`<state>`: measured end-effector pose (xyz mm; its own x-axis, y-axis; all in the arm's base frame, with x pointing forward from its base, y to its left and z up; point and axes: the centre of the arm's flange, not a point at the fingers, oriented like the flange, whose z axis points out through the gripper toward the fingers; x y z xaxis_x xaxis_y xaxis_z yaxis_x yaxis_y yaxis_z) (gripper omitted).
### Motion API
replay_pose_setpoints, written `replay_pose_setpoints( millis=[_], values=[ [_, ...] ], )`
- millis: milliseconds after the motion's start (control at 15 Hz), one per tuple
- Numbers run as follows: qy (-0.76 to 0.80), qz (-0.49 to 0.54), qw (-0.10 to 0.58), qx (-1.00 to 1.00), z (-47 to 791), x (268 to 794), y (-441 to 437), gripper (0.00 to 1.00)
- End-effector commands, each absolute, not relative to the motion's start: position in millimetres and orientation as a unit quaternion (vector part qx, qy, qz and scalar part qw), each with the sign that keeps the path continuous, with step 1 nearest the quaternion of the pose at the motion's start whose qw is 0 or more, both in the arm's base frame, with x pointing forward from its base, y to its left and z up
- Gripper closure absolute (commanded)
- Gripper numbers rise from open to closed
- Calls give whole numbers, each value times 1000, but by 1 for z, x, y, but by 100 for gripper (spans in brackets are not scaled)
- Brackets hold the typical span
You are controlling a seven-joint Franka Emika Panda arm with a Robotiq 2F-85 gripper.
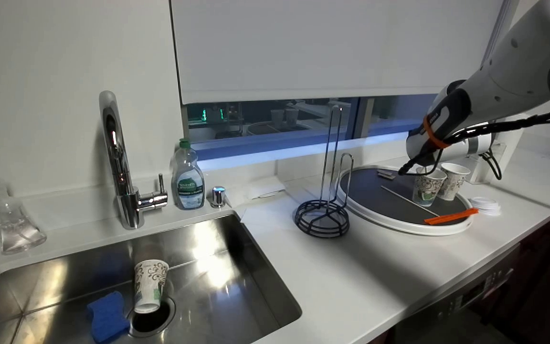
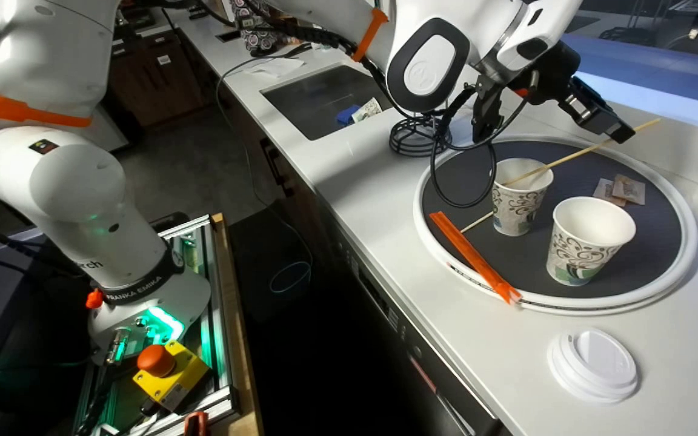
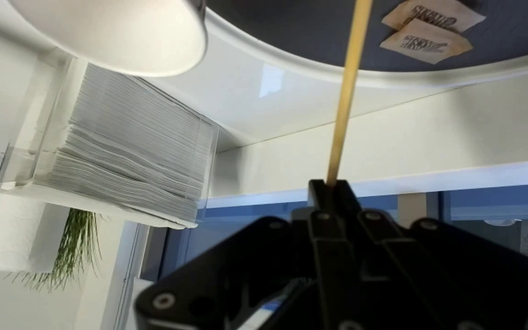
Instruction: Put one wooden stirrer in the coffee cup on the left.
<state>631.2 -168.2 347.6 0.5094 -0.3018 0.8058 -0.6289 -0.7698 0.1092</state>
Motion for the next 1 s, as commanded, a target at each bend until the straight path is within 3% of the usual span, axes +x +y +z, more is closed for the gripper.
replay_pose_setpoints(
  millis=[0, 933],
  values=[
    [-276, 426, 205, 837, 349, 611, -160, 98],
    [-276, 447, 243, 815, 338, 603, -149, 98]
  ],
)
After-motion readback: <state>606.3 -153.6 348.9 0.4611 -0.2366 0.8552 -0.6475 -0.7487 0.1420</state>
